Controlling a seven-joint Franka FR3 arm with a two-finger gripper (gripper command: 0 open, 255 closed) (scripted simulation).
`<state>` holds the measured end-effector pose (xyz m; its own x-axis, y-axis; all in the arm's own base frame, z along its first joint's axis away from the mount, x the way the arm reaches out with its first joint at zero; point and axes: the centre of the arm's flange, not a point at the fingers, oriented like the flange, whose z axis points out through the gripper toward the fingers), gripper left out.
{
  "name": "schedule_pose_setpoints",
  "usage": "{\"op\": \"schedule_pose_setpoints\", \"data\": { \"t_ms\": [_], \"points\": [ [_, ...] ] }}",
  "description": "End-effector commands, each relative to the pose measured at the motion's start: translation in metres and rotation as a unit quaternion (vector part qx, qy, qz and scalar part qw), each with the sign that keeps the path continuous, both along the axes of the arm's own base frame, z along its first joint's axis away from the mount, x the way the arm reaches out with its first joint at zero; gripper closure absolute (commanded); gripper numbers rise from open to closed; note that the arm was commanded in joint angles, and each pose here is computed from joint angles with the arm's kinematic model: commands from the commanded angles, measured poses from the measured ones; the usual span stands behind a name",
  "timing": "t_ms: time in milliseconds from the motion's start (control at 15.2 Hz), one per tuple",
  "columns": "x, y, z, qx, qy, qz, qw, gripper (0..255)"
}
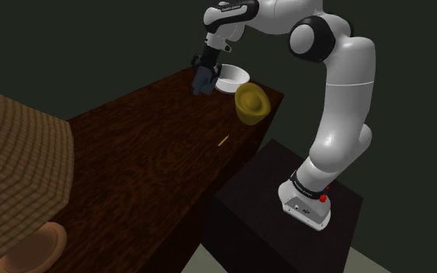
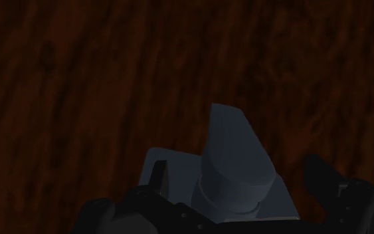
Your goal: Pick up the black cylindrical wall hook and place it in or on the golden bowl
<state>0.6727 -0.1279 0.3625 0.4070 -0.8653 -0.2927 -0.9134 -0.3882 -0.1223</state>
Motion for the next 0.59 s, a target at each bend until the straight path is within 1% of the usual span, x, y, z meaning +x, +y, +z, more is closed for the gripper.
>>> {"op": "schedule_pose_setpoints", "data": {
  "t_ms": [0, 132, 198, 528],
  "points": [
    [0.0, 0.0002, -0.0002, 0.0, 0.0, 0.0, 1.0, 0],
    [0.0, 0.0001, -0.0002, 0.0, 0.0, 0.0, 1.0, 0],
    [0.0, 0.0001, -0.0002, 0.0, 0.0, 0.0, 1.0, 255],
    [0.0, 0.0002, -0.0002, 0.0, 0.0, 0.0, 1.0, 255]
  ]
}}
